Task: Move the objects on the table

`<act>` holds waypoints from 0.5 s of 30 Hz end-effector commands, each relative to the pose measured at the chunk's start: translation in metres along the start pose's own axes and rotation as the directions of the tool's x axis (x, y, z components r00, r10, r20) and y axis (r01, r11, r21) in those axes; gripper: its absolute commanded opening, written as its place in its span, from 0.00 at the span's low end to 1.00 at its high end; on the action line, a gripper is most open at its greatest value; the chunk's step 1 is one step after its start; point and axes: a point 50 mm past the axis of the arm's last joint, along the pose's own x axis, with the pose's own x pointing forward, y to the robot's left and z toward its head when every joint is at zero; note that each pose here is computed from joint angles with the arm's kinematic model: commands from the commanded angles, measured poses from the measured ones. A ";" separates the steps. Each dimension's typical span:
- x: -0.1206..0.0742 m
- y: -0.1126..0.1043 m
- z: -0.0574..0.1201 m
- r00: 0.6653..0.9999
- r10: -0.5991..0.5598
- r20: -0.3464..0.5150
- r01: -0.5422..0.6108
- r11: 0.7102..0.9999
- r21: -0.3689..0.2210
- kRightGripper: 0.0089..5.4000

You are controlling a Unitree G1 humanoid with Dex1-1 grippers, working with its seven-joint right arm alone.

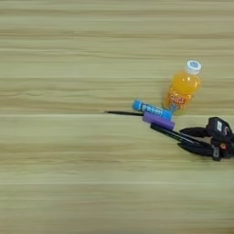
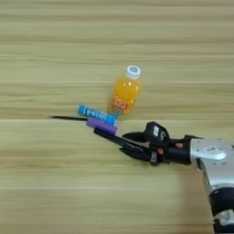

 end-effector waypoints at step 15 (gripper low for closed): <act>-0.011 -0.021 0.022 0.997 -0.071 0.014 0.072 0.992 -0.108 0.72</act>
